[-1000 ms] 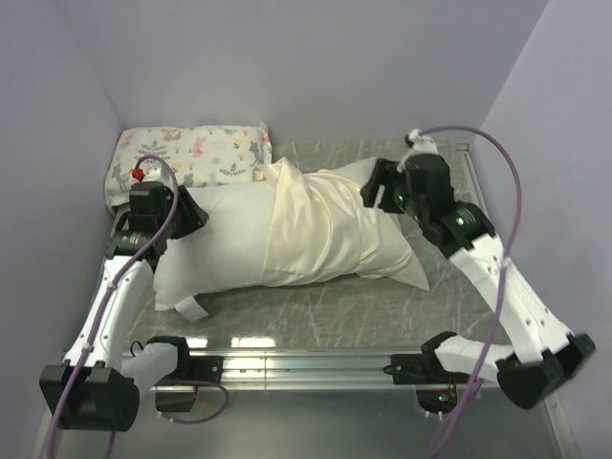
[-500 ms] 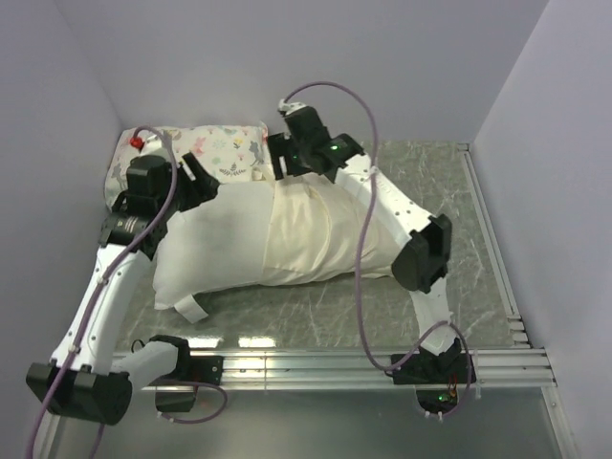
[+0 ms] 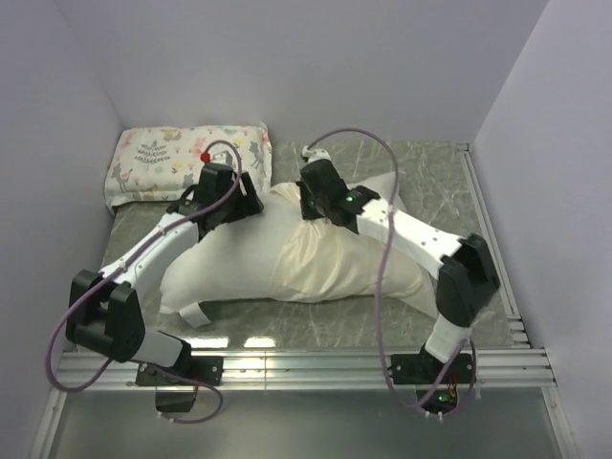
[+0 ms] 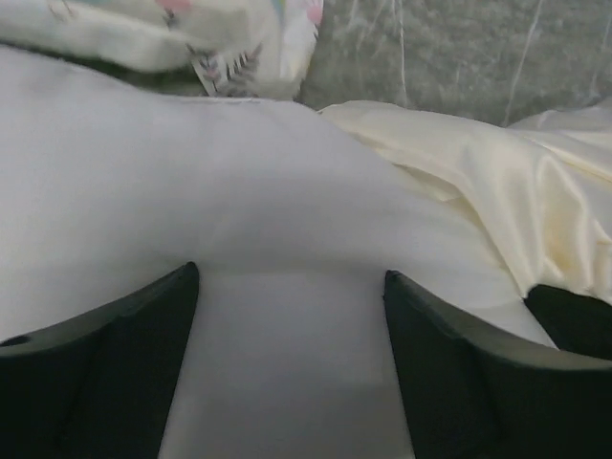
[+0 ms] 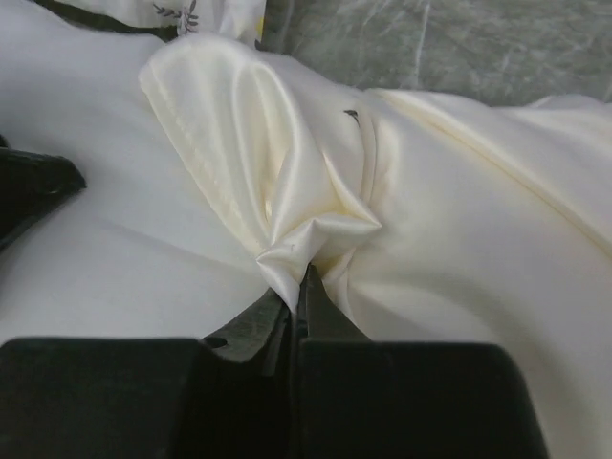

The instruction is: Remove the pillowcase from the pillow

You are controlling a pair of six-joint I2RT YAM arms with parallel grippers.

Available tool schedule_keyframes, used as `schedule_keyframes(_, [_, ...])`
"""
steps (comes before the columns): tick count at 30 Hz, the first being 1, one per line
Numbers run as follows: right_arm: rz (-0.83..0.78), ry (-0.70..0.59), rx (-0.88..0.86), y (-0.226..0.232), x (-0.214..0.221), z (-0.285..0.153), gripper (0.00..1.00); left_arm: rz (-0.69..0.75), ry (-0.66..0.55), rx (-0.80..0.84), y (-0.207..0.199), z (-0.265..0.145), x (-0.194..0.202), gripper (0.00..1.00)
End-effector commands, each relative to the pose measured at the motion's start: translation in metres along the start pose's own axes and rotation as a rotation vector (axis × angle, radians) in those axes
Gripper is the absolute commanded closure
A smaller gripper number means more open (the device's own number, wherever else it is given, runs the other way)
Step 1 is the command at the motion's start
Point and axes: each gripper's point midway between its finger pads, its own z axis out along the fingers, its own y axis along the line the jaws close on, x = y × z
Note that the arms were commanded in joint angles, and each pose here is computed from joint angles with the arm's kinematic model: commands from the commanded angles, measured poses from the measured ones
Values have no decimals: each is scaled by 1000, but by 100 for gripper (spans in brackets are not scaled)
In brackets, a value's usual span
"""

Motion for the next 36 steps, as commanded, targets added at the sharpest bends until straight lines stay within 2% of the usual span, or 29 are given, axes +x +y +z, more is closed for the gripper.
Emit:
schedule_keyframes(1, [96, -111, 28, -16, -5, -32, 100, -42, -18, 25, 1, -10, 23, 26])
schedule_keyframes(2, [100, -117, 42, -19, -3, -33, 100, -48, -16, 22, 6, -10, 29, 37])
schedule_keyframes(3, [102, -117, 62, -23, 1, -33, 100, -49, 0, 18, 15, -9, 45, 59])
schedule_keyframes(5, [106, -134, 106, -33, 0, -35, 100, -52, 33, -10, 29, -5, 65, 80])
schedule_keyframes(6, [100, -136, 144, -41, 0, -35, 100, -53, 38, -29, 35, -4, 70, 100])
schedule_keyframes(9, [118, -121, 232, -69, -7, -36, 100, -55, 35, -50, 46, -9, 79, 100])
schedule_keyframes(12, [172, -125, 269, -96, -15, -41, 99, -52, -17, -79, 54, -22, 68, 100])
schedule_keyframes(13, [222, -142, 300, -120, -23, -48, 98, -45, -19, -113, 62, -27, 67, 100])
schedule_keyframes(17, [328, -181, 329, -172, -45, -68, 96, -97, -108, -79, 71, -57, 34, 100])
schedule_keyframes(20, [397, -224, 378, -210, -65, -91, 93, -136, -179, -117, 94, -80, 5, 100])
schedule_keyframes(23, [423, -246, 325, -211, -78, -105, 90, -198, -257, -143, 121, -99, -30, 100])
schedule_keyframes(25, [396, -245, 248, -188, -81, -107, 89, -193, -261, -108, 114, -101, -40, 100])
schedule_keyframes(27, [344, -231, 250, -164, -72, -103, 88, -157, -243, 0, 86, -104, -51, 100])
schedule_keyframes(28, [329, -224, 248, -157, -67, -100, 88, -138, -241, 13, 78, -106, -55, 93])
schedule_keyframes(29, [320, -196, 248, -154, -55, -92, 88, -48, -223, 88, 35, -111, -53, 83])
schedule_keyframes(30, [315, -193, 228, -146, -51, -88, 88, 2, -207, 21, 33, -113, -45, 58])
schedule_keyframes(31, [317, -183, 226, -145, -46, -83, 88, 34, -229, 34, 14, -123, -49, 44])
schedule_keyframes(32, [311, -161, 226, -144, -36, -77, 88, 93, -195, 94, -15, -129, -29, 26])
schedule_keyframes(34, [311, -140, 205, -138, -30, -68, 88, 113, -190, 125, -35, -135, -14, 19])
schedule_keyframes(36, [307, -128, 209, -137, -25, -63, 88, 161, -145, 168, -62, -139, 20, 13])
